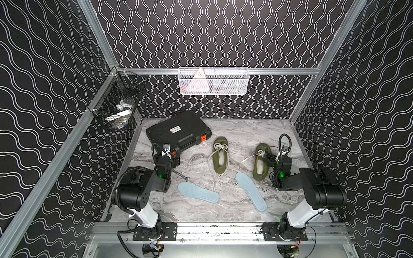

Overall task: Insert the insole into the shoe
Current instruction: Pick up the insole from the center of the board.

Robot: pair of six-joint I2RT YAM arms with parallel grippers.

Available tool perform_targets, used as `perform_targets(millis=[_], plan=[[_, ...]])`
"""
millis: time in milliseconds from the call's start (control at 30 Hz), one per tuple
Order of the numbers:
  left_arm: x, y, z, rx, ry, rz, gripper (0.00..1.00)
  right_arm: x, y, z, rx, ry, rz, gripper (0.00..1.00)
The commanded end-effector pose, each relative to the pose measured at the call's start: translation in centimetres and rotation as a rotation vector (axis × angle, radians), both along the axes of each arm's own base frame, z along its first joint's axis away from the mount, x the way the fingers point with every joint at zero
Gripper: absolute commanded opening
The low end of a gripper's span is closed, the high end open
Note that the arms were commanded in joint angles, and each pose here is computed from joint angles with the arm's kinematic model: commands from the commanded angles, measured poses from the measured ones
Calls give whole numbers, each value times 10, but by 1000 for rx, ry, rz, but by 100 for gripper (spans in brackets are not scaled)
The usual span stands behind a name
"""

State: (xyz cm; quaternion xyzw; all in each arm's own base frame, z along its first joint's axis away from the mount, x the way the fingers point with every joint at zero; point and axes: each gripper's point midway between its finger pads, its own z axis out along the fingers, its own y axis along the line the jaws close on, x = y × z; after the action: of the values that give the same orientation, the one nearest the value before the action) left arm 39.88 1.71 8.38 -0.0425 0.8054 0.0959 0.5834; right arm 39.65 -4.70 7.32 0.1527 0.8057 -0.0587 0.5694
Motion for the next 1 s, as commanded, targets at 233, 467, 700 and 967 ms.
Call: perform_targets(millis=[233,467,700,967], plan=[[0,-20,-7,-37,26,-104,99,2,0,4,-5,-15,-1,100],[1,-19,-7,-46,30,-106,99,3,0,4,-4,-16,-1,100],[-6,-13,12,-21,-22,-51,99,1,2,14,-6,-39,15,100],[-29,-11,78,-49,34,-8,99,-17,-15,72,-10,-14,-100,100]])
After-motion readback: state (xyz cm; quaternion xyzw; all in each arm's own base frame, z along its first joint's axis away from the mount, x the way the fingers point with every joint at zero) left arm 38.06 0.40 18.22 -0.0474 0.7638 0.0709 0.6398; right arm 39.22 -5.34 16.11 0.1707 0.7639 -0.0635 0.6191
